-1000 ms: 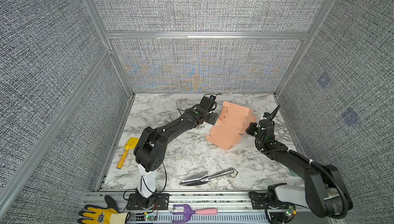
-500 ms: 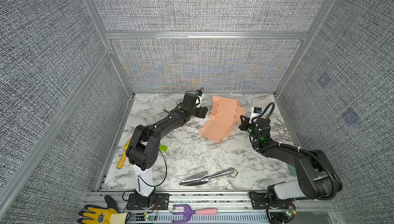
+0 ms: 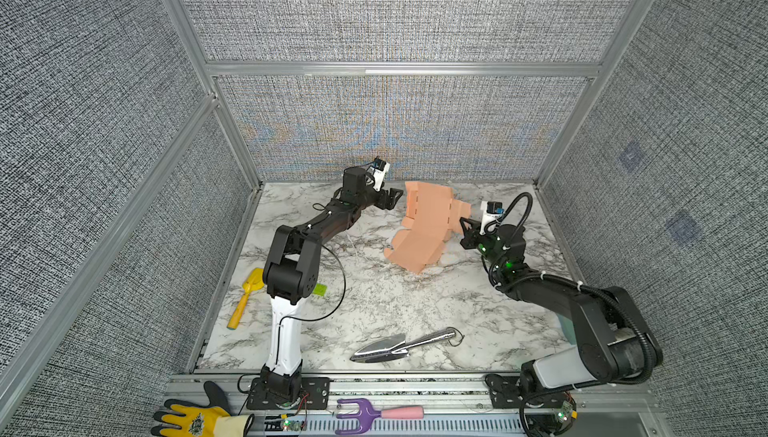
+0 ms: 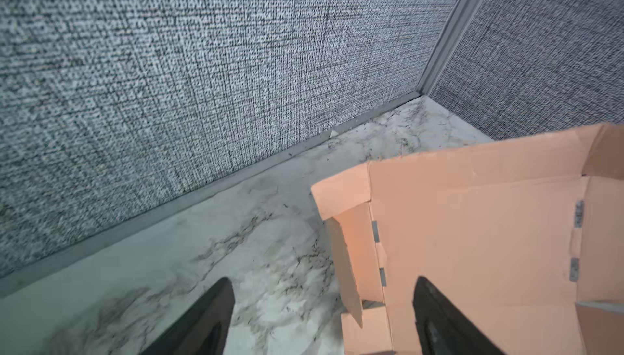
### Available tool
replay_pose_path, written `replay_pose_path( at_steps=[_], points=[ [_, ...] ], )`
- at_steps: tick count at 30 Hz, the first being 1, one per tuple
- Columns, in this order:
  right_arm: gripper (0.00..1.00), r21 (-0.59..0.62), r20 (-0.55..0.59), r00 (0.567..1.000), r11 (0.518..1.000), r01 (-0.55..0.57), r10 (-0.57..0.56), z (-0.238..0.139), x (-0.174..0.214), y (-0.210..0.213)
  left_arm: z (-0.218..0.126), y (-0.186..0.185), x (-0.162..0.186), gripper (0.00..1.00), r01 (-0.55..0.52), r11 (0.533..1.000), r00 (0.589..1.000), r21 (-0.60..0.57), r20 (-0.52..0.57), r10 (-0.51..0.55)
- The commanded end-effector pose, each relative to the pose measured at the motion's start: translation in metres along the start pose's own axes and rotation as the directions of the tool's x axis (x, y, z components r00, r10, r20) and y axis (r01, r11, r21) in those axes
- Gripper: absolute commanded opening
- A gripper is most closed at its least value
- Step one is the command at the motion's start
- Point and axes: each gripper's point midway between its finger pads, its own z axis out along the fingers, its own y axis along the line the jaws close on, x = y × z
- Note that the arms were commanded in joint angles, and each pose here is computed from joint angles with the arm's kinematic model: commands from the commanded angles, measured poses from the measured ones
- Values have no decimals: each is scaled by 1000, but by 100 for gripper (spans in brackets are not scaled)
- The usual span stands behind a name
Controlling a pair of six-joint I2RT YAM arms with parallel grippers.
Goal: Fold the paper box
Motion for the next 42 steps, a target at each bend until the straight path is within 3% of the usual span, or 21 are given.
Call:
replay_pose_path(
  at_steps=[1,12,17,31,42],
  points=[
    [0,-37,18,1000,999,11,-11,1,-7,9,8,-3,-6,85,-33,996,999,83,25,31],
    [0,-88,8,1000,996,19,-18,6,-9,24,40,9,-10,85,-25,983,999,181,41,18],
    [0,-108,-1,1000,994,27,-28,9,-8,31,38,8,-4,85,-13,981,999,196,38,6],
    [0,-181,-15,999,982,47,-50,8,-4,59,3,37,5,84,49,989,997,136,44,-56],
    [0,-142,-53,990,982,122,-131,-11,25,49,-51,24,3,83,44,999,997,28,65,-46]
  ],
)
